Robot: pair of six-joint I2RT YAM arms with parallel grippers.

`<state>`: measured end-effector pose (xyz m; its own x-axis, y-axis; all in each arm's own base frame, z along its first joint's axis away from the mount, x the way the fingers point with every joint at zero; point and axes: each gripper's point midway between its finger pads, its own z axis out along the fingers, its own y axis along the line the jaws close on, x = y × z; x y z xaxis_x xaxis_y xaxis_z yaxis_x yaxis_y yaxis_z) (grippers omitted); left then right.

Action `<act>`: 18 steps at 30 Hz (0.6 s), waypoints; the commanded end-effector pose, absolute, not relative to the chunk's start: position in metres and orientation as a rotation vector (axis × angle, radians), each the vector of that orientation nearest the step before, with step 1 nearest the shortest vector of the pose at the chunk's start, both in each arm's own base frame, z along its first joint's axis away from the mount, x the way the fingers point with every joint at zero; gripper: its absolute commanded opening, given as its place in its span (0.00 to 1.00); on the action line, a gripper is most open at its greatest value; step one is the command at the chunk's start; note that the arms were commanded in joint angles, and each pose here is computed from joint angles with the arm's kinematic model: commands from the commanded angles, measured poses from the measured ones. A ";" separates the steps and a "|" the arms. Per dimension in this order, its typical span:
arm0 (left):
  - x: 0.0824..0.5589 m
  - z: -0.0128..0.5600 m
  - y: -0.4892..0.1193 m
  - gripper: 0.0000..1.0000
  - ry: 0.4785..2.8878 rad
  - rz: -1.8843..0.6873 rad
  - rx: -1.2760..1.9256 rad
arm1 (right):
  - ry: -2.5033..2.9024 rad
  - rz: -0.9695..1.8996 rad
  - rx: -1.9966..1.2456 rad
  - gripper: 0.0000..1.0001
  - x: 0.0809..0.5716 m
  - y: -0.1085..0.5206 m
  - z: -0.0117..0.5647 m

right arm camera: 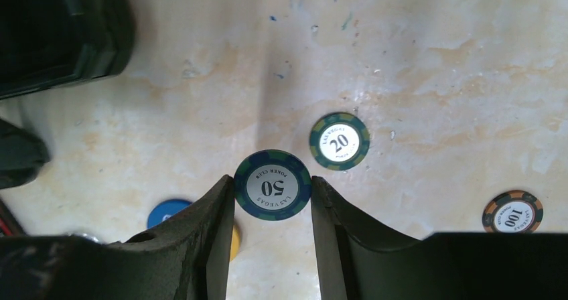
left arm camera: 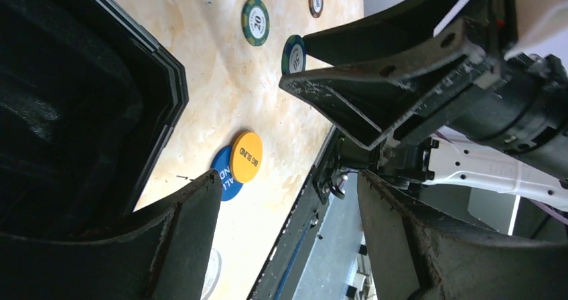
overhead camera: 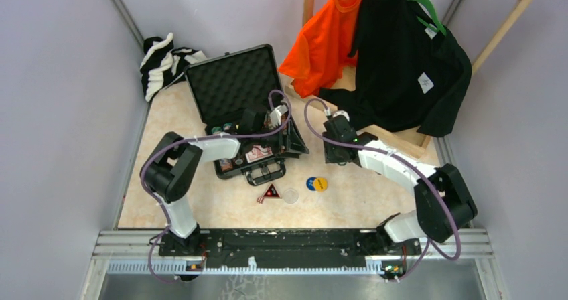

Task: Pack up texas hold em set

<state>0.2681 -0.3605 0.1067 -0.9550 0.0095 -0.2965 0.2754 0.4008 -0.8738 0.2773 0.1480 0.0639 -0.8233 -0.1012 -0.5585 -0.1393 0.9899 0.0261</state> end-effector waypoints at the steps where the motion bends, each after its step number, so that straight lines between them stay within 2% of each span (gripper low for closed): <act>1: 0.267 0.123 -0.371 0.79 2.363 -1.670 0.301 | 2.445 0.159 -0.169 0.40 0.283 0.168 0.104; 8: 0.268 0.125 -0.375 0.79 2.367 -1.747 0.261 | 2.405 0.221 -0.253 0.40 0.269 0.196 0.123; 18: 0.259 0.123 -0.381 0.73 2.373 -1.897 0.266 | 2.341 0.303 -0.357 0.40 0.254 0.230 0.146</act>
